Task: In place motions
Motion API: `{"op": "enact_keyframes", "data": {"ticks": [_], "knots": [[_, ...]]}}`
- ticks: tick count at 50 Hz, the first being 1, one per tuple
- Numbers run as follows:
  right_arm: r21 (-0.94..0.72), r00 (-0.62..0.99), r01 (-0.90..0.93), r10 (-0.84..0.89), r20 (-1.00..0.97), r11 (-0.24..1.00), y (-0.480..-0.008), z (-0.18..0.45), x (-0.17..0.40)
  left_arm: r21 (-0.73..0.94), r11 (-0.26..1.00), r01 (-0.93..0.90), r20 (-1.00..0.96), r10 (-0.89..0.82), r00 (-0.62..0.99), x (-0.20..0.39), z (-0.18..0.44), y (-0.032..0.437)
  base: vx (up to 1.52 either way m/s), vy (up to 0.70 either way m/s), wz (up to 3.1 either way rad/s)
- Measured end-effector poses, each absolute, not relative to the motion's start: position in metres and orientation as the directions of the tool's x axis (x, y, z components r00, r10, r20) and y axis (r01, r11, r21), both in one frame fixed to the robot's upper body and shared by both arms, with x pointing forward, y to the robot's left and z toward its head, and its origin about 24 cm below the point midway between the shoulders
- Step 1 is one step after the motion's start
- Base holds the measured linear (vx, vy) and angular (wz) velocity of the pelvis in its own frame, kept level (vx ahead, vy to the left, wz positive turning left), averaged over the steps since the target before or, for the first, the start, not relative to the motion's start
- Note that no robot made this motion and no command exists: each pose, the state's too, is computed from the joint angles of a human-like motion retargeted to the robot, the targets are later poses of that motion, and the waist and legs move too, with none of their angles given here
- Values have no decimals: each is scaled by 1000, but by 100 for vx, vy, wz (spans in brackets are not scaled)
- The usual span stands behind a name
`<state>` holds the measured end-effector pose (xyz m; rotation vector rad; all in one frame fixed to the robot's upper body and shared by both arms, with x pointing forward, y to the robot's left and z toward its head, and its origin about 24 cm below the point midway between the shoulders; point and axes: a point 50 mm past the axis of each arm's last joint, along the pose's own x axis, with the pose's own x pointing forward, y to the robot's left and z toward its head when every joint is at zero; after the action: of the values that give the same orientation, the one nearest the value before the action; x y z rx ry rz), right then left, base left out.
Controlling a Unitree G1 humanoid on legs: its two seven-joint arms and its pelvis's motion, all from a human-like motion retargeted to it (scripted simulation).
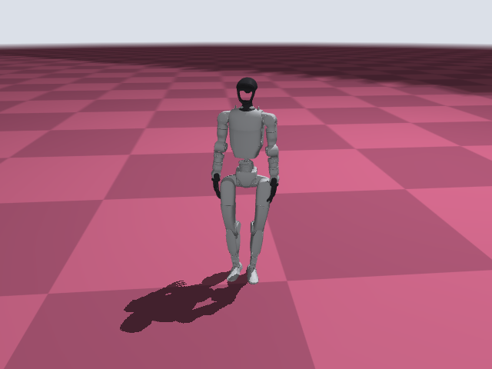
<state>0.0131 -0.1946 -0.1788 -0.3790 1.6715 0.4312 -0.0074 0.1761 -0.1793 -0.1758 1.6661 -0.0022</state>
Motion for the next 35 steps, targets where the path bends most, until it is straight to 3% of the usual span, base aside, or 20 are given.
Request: {"op": "enact_keyframes", "data": {"ticks": [35], "knots": [[66, -157, -484, -12, -988, 873, -197, -179, 8, -118, 987, -111, -987, -129, -98, -9, -179, 174, 2, -1, 1]]}}
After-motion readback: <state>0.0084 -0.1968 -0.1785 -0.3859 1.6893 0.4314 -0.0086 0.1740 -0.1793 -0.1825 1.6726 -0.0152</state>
